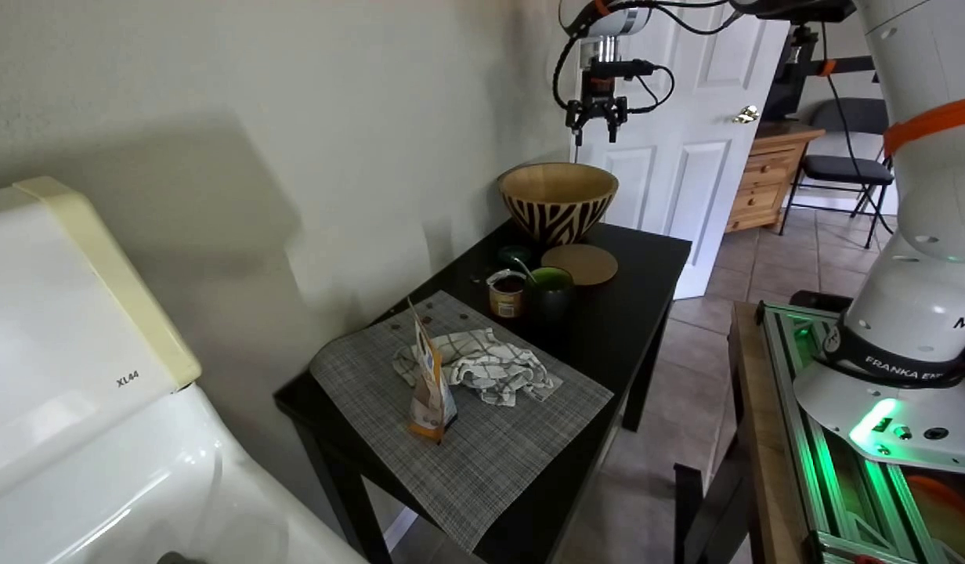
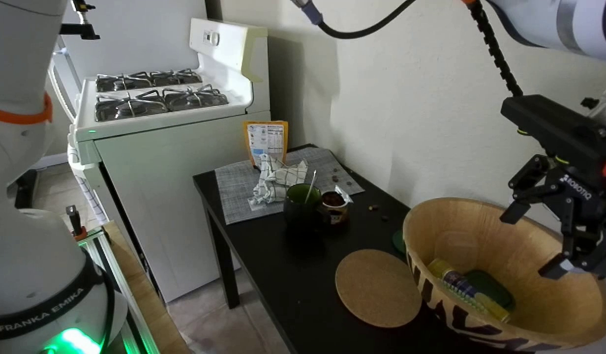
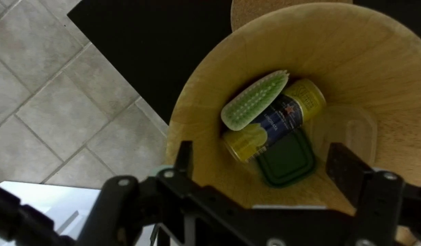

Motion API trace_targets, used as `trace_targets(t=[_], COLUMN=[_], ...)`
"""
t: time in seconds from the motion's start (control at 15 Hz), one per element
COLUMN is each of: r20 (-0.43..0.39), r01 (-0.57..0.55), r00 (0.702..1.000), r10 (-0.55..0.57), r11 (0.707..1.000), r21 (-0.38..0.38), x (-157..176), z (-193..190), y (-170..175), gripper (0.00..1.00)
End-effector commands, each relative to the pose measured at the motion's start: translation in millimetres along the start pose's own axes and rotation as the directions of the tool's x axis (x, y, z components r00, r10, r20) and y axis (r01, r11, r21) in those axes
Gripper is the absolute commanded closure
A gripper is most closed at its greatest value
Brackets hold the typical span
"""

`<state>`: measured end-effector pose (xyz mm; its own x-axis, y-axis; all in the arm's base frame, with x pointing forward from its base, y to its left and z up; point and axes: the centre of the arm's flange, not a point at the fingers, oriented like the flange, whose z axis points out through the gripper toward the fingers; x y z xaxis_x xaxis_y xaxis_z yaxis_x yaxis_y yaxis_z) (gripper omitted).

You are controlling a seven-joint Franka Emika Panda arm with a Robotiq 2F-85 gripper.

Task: Remove the clear bowl from the wooden bowl and put it on the placemat.

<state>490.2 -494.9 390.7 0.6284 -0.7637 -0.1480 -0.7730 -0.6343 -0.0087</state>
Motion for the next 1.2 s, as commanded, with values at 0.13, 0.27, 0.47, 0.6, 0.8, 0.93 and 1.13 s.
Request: trace_targets(t=[0.13, 0.27, 0.47, 0.6, 0.8, 0.93, 1.13], r20=[-0.010, 0.003, 0.010, -0.017, -0.069, -0.092, -0.112], r01=[0.068, 0.060, 0.020, 0.009, 0.024, 0.051, 0.089], r00=[0.998, 0.998, 1.000, 1.000, 0.998, 0.996, 0.993], r10=[-0.067, -0.063, -0.023, -0.003, 0.000, -0.017, -0.049], r11=[0.986, 0.973, 0.957, 0.947, 0.933, 0.926, 0.915], r21=[0.151, 0.221, 0.288, 0.321, 0.359, 0.374, 0.393], x=[14.1, 21.4, 32.8, 40.3, 40.8, 35.6, 30.0], z=[19.8, 36.5, 69.9, 94.2, 118.6, 128.3, 136.8], y=[-9.5, -12.4, -11.2, -12.2, -20.3, -31.0, -47.8], gripper=[0.00, 0.00, 0.00, 0.06, 0.12, 0.15, 0.16])
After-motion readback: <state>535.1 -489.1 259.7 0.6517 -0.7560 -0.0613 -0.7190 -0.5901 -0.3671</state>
